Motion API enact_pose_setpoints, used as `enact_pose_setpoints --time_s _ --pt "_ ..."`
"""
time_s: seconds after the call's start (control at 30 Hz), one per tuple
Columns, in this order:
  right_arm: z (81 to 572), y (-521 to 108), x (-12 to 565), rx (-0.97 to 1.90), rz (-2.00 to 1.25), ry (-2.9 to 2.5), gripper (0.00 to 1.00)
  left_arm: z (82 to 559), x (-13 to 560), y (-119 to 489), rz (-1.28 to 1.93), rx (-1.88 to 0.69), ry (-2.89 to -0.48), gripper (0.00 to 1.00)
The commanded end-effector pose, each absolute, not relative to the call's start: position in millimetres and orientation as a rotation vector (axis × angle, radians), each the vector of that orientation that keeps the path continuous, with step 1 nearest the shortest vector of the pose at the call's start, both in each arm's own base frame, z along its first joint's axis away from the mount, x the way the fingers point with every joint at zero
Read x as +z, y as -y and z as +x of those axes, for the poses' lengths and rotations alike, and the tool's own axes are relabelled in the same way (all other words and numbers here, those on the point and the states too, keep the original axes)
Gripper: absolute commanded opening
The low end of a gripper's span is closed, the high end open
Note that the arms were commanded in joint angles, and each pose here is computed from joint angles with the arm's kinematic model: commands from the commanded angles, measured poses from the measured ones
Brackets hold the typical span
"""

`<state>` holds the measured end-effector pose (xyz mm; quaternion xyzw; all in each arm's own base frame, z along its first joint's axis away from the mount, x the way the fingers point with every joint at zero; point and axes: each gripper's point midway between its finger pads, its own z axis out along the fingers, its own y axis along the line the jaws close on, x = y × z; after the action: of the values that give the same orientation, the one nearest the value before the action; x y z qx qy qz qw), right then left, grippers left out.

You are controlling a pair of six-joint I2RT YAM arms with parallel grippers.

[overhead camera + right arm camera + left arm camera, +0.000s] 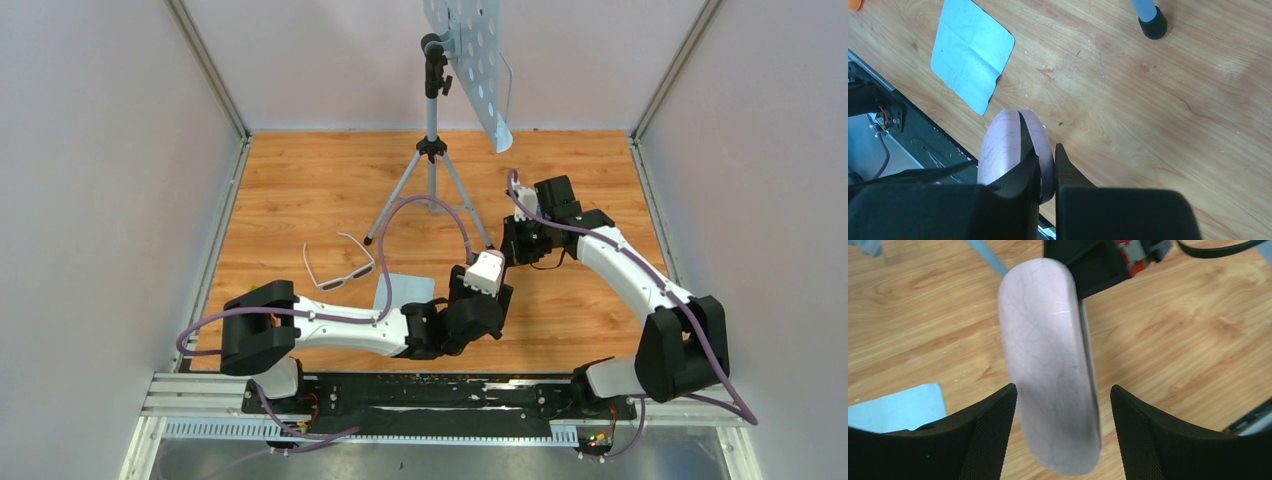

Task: Organize the sunglasses
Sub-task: Open the sunglasses case at the center of the board.

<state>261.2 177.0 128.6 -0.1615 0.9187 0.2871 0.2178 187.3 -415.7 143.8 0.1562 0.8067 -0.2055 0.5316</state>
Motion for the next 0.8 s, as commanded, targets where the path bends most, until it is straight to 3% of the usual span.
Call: enact_pose_setpoints --time_s 0.0,0.4,0.77 --pt "250.0 -177.6 129.7 0.818 -0.437 -2.561 0.00 198.1 142.3 397.0 0.306 -0.340 -1.914 0.71" --pt "239.9 -178.2 124.5 0.848 -0.549 -2.537 0.00 212.5 143.8 323.2 0.133 -0.096 -1.886 0.68" --pt "235.5 -177.4 117.8 0.850 -0.595 -2.551 0.00 223.2 156.6 274.6 0.036 -0.120 -1.844 0.66"
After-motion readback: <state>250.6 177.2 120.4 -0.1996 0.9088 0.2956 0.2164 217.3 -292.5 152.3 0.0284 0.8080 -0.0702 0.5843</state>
